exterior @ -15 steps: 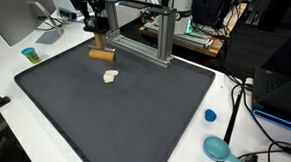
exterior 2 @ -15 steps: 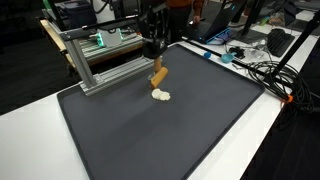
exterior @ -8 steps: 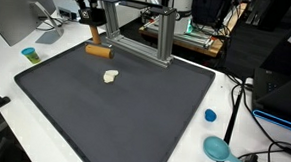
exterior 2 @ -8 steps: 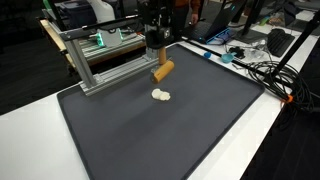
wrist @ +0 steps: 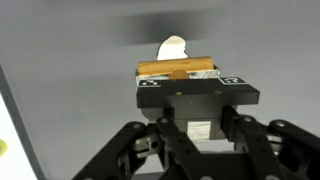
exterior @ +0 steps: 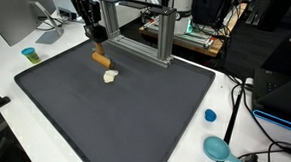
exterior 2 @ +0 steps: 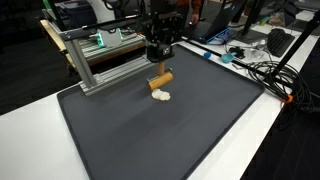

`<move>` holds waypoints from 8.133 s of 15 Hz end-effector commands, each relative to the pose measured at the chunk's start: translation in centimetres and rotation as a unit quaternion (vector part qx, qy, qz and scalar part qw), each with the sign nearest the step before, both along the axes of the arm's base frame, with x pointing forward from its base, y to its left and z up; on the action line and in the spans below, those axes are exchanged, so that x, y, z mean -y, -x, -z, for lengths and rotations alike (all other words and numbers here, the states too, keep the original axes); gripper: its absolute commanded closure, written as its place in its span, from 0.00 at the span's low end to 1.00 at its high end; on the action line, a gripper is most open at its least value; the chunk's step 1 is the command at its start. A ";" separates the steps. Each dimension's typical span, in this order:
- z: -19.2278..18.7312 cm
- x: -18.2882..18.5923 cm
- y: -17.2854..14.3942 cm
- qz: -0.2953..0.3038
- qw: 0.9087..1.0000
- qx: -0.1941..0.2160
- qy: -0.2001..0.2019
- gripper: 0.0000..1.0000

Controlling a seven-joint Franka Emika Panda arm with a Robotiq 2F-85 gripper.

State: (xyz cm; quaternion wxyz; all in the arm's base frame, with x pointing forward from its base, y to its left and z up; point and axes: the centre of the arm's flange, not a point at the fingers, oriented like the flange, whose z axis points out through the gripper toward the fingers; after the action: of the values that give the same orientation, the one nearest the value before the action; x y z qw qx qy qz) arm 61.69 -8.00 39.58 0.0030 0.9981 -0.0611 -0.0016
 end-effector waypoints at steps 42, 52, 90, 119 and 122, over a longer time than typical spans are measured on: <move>8.0 0.8 -1.4 0.478 0.877 -0.039 -0.025 0.77; 8.5 -1.9 -0.2 0.411 0.907 -0.084 -0.037 0.77; 9.6 6.2 -4.2 0.463 0.882 -0.081 -0.045 0.77; 13.4 9.3 -6.7 0.521 0.848 -0.094 -0.012 0.77; 13.5 9.7 -6.7 0.533 0.842 -0.085 -0.002 0.77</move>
State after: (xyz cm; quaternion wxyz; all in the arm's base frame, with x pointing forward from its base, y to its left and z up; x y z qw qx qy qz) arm 67.74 -16.94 30.68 -0.0328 0.8145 -0.5682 -0.1127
